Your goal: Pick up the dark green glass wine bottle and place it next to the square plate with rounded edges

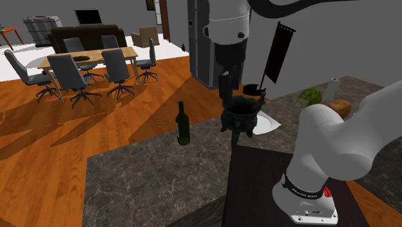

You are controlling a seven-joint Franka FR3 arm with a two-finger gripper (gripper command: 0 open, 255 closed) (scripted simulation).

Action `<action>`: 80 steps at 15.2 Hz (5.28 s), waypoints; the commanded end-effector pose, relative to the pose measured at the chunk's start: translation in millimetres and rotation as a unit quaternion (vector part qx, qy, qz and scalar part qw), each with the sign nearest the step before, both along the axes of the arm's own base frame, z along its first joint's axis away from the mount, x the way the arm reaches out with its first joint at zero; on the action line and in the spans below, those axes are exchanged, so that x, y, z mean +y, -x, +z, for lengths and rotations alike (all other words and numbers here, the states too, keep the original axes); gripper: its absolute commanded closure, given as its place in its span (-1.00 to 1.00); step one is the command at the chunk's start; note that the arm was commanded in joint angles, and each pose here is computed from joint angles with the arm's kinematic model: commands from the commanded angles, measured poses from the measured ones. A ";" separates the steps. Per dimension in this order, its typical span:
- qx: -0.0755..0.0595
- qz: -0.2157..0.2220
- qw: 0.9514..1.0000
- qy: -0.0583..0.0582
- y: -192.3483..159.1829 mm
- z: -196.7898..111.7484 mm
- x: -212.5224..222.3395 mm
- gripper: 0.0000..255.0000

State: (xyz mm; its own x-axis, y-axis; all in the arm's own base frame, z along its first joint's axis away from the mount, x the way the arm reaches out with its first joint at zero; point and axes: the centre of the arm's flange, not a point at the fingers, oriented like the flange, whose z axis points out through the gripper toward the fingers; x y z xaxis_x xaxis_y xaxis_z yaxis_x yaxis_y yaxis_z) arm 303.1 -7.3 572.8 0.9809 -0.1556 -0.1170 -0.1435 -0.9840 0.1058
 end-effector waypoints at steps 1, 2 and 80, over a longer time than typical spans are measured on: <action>0.000 0.000 1.000 0.000 0.0 0.0 0.0 -1.00; 0.000 0.001 1.000 -0.001 -7.2 -6.3 -9.1 -1.00; -0.015 0.030 0.999 -0.021 -302.3 -228.7 -358.6 1.00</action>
State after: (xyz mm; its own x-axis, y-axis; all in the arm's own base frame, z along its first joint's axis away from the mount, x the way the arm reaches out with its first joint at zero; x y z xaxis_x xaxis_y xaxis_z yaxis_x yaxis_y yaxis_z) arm 605.3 -366.4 338.8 0.9915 -0.0921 -0.0923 -0.0868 -0.9944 0.0601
